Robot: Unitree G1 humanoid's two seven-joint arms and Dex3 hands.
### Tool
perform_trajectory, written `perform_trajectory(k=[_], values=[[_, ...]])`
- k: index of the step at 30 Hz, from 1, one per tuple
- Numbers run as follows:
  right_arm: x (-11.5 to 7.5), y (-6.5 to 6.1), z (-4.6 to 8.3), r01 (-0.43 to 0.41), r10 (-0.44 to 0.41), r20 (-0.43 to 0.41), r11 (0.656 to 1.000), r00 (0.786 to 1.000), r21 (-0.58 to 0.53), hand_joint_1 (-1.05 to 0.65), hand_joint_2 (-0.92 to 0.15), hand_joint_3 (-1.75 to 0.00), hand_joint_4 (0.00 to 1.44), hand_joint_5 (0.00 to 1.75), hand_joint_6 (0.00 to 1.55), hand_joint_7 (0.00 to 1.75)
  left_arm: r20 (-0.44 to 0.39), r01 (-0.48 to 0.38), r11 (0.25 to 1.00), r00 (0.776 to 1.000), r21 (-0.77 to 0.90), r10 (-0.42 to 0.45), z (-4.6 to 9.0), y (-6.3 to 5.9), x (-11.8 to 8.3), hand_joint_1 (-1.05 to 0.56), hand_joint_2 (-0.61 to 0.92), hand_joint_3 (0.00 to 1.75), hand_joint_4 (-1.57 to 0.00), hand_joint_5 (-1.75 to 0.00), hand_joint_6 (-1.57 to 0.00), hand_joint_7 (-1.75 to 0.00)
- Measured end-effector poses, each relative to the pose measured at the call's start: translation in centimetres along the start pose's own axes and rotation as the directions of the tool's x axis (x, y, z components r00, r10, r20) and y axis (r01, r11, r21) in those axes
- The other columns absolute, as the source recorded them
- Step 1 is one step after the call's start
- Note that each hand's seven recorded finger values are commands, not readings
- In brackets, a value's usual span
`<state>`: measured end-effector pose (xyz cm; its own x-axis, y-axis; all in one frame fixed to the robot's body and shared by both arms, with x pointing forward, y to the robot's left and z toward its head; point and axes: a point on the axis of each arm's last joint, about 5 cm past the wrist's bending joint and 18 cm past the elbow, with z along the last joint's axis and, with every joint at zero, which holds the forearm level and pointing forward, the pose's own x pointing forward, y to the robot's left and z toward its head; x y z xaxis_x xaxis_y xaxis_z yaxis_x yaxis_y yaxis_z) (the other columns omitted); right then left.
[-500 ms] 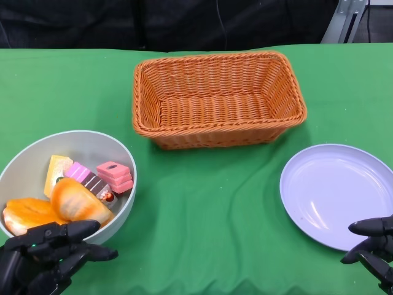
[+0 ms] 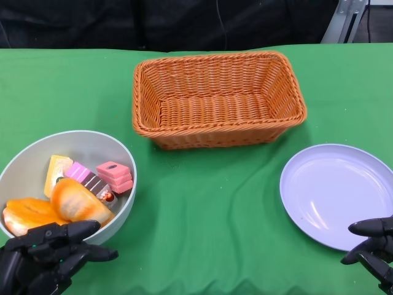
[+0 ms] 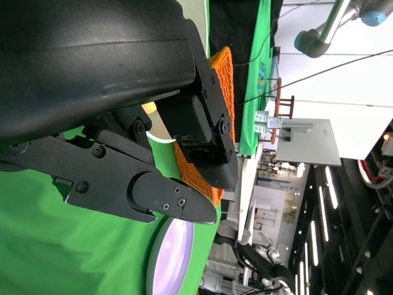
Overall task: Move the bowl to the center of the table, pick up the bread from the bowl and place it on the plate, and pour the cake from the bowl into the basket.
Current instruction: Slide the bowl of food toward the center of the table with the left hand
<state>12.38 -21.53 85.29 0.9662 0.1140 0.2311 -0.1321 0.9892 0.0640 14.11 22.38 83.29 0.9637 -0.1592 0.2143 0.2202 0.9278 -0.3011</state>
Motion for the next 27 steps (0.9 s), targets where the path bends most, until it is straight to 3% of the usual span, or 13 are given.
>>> perform_trajectory(k=[21,27], values=[[0.01,-0.03,-0.25,-0.003,0.003,-0.005,1.0,1.0,0.001,-0.3,-0.92,-0.13,0.73,1.26,0.68,0.8,0.006,-0.001,1.0,1.0,0.008,0.0,-0.14,0.06,0.03,-0.45,0.92,0.02,-0.99,-0.5,-1.14,-0.01],[0.18,-0.05,-0.28,-0.012,0.012,0.001,1.0,1.0,0.003,-0.3,-0.92,-0.13,0.73,1.25,0.68,0.8,0.054,-0.001,1.0,0.999,0.024,0.0,0.7,-0.27,0.57,-0.48,0.92,0.01,-1.0,-0.49,-1.14,0.0]])
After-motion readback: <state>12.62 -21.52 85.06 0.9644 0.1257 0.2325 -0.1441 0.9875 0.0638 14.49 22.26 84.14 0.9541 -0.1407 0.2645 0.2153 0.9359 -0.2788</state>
